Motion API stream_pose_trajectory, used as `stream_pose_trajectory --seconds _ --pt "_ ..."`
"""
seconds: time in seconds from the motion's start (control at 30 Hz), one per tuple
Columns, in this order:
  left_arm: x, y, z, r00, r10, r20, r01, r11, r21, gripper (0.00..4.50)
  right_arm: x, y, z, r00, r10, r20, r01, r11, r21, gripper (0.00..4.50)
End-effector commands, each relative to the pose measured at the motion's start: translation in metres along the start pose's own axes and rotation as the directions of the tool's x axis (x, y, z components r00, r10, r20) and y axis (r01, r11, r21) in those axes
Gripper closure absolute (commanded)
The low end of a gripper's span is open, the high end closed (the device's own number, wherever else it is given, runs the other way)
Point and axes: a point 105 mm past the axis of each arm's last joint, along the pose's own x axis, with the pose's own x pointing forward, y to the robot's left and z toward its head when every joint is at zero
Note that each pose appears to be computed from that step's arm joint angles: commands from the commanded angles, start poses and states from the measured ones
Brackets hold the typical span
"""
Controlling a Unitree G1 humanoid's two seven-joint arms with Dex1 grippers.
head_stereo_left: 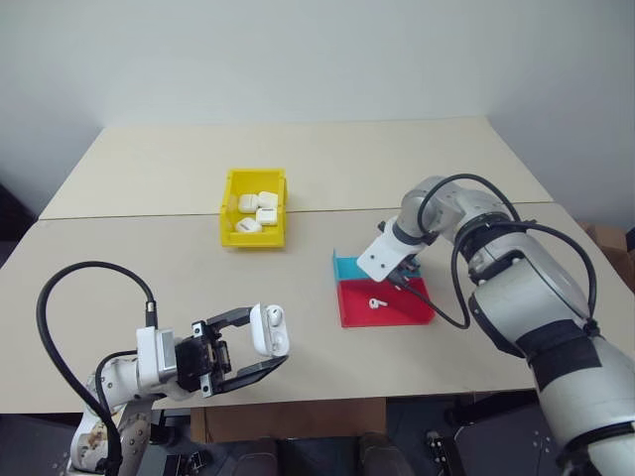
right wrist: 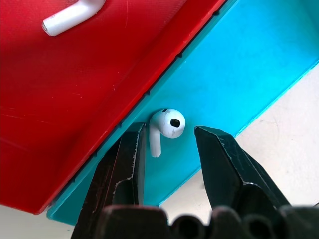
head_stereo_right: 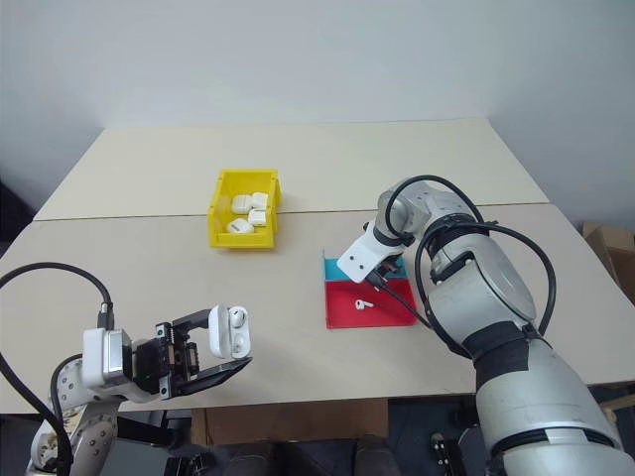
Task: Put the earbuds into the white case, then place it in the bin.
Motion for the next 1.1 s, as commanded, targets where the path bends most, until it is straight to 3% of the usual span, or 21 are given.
stream_pose_trajectory --seconds 0.03,0.2,0.3,1.1 --pt "0.0047 -0.0033 0.0102 0.999 -0.023 0.022 0.022 0.999 0.047 1.75 -0.0061 -0.0075 0.0021 1.0 -0.026 0.004 0.026 1.0 -0.002 2.53" --pt "0.0046 -0.0036 0.0097 1.0 -0.022 0.021 0.021 0.999 0.047 1.75 -0.0049 -0.0062 0.0032 1.0 -0.017 0.01 0.017 1.0 -0.005 2.53" --pt "0.0045 -0.0038 0.0094 1.0 -0.022 0.018 0.021 0.999 0.047 1.75 -0.0044 -0.006 0.0031 1.0 -0.017 0.01 0.017 1.0 -0.005 3.44" --pt "0.0043 0.0008 0.0083 0.999 -0.033 0.02 0.032 0.998 0.048 1.75 -0.0079 -0.0114 0.0028 0.997 -0.073 0.032 0.072 0.997 0.031 3.44"
